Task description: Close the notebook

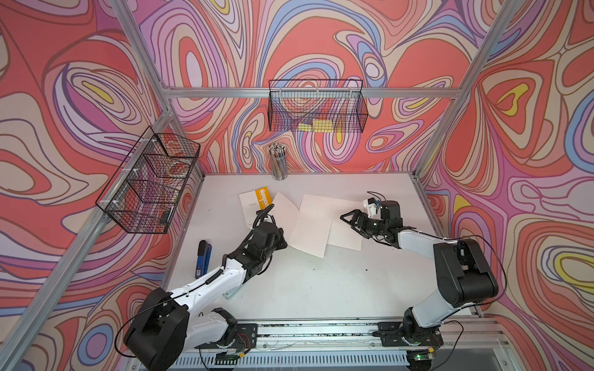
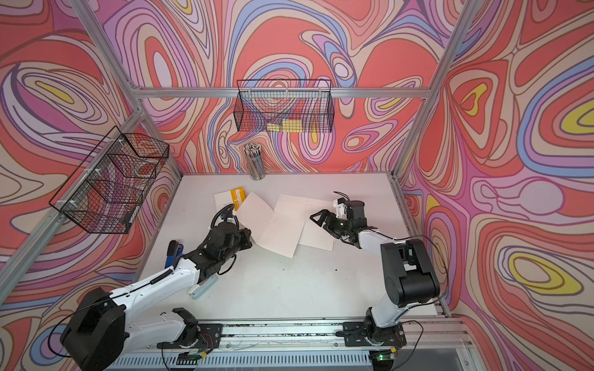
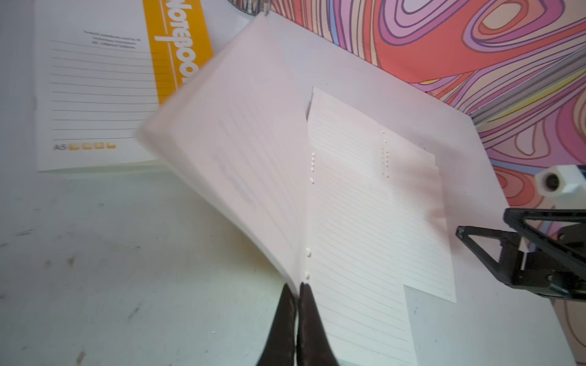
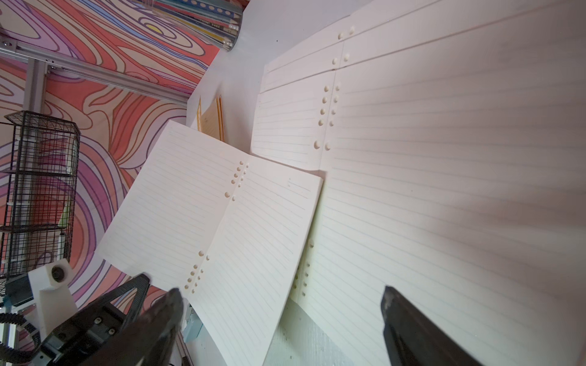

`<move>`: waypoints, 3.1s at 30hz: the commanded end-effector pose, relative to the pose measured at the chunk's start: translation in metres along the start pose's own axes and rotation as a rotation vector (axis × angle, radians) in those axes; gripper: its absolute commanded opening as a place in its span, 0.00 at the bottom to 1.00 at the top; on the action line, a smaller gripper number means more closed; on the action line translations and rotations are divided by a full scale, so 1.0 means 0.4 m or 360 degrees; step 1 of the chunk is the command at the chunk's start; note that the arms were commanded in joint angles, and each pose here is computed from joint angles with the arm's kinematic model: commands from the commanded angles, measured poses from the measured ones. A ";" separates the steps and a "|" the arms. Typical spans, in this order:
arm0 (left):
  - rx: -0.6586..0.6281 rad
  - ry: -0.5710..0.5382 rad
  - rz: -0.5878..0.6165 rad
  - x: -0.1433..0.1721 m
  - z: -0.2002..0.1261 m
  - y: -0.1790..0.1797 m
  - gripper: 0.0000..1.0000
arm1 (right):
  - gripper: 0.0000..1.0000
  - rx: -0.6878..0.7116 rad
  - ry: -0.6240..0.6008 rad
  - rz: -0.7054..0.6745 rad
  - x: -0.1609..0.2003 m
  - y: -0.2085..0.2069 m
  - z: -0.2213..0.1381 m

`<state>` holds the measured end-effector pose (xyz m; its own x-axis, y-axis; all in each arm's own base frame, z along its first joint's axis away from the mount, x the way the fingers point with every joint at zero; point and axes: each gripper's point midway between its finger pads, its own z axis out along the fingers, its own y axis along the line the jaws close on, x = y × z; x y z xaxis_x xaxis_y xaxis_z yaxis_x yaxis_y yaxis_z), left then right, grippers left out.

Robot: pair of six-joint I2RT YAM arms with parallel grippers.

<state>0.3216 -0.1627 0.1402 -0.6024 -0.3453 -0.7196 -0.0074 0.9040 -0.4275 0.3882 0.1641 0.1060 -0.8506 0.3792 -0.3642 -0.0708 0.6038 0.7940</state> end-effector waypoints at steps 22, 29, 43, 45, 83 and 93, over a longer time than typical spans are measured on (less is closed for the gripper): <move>-0.0317 -0.0159 0.0983 0.018 0.005 -0.098 0.00 | 0.98 -0.0030 -0.0023 -0.0073 -0.028 0.053 0.029; -0.0340 -0.0122 0.1309 0.081 0.038 -0.158 0.00 | 0.98 -0.0055 -0.0033 -0.0105 -0.052 0.077 0.030; -0.0400 -0.0019 0.1801 0.234 0.112 -0.194 0.00 | 0.98 -0.0177 -0.0068 -0.0164 -0.108 0.159 0.023; -0.0413 -0.0011 0.1882 0.250 0.118 -0.197 0.00 | 0.98 -0.0193 -0.0067 -0.0162 -0.109 0.167 0.028; -0.0626 0.0058 0.2312 0.326 0.135 -0.174 0.00 | 0.98 -0.0202 0.0232 -0.0098 0.084 0.125 0.238; -0.0519 0.0109 0.2227 0.311 0.075 -0.189 0.56 | 0.98 -0.0160 0.0257 -0.0084 0.103 0.088 0.251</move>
<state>0.2791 -0.2792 0.0502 -0.3010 0.8804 -0.3664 0.4251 0.4678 0.7749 0.4044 0.2719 0.0825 -0.9163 0.2314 -0.3270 -0.1632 0.5299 0.8322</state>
